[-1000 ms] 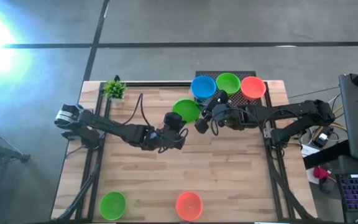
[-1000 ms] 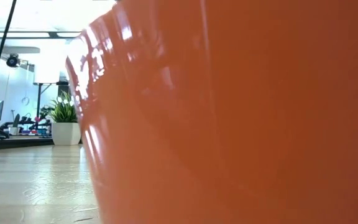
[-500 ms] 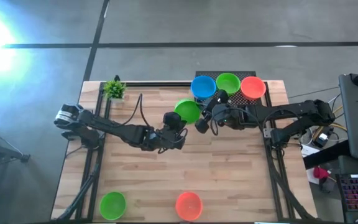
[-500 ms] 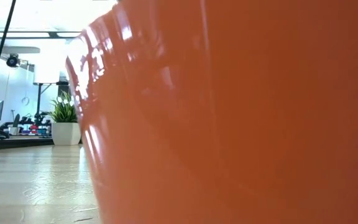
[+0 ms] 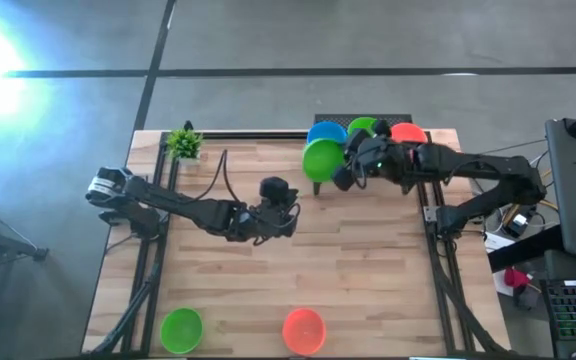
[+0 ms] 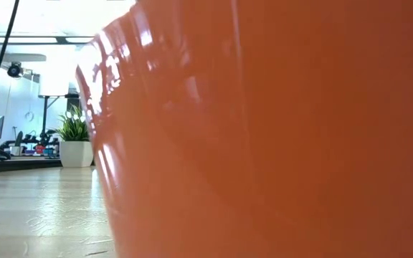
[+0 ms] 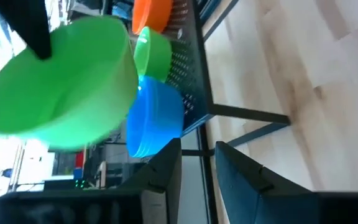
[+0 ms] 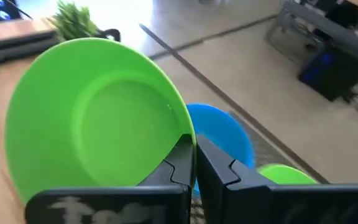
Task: Pick & Place Mini bowls
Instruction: Stack the top green bowl on the green bowl on the shelf
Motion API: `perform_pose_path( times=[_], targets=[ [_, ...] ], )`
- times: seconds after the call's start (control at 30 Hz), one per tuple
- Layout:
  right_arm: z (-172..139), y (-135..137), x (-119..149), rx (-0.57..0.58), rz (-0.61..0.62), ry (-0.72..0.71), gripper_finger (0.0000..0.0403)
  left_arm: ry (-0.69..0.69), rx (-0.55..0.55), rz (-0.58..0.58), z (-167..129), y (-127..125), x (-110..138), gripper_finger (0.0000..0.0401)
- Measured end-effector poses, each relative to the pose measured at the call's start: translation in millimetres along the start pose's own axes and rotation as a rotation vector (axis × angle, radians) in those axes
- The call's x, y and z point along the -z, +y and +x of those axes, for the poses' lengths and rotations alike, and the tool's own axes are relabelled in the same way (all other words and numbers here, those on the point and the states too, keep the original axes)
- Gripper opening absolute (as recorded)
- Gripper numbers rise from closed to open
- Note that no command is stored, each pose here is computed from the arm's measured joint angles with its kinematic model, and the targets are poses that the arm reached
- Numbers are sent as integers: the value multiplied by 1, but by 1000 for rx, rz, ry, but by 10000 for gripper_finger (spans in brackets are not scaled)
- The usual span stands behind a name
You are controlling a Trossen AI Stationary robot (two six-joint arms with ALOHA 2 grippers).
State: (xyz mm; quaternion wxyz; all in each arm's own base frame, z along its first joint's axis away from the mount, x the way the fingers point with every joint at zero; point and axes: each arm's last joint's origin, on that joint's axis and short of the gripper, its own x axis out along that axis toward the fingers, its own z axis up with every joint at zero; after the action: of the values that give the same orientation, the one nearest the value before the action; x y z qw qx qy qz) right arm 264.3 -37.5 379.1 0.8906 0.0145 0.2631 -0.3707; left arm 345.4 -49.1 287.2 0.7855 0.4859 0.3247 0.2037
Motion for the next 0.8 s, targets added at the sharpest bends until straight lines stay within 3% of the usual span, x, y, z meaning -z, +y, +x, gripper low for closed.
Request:
perform_pose_path(
  times=[0.27, 0.8],
  targets=[
    [-23, -54, -17, 104, 20, 176, 8, 18, -19, -23, 0, 1, 0, 98],
    [1, -136, -18, 17, 37, 351, 8, 7, -21, -115, -1, 4, -1, 98]
  ],
)
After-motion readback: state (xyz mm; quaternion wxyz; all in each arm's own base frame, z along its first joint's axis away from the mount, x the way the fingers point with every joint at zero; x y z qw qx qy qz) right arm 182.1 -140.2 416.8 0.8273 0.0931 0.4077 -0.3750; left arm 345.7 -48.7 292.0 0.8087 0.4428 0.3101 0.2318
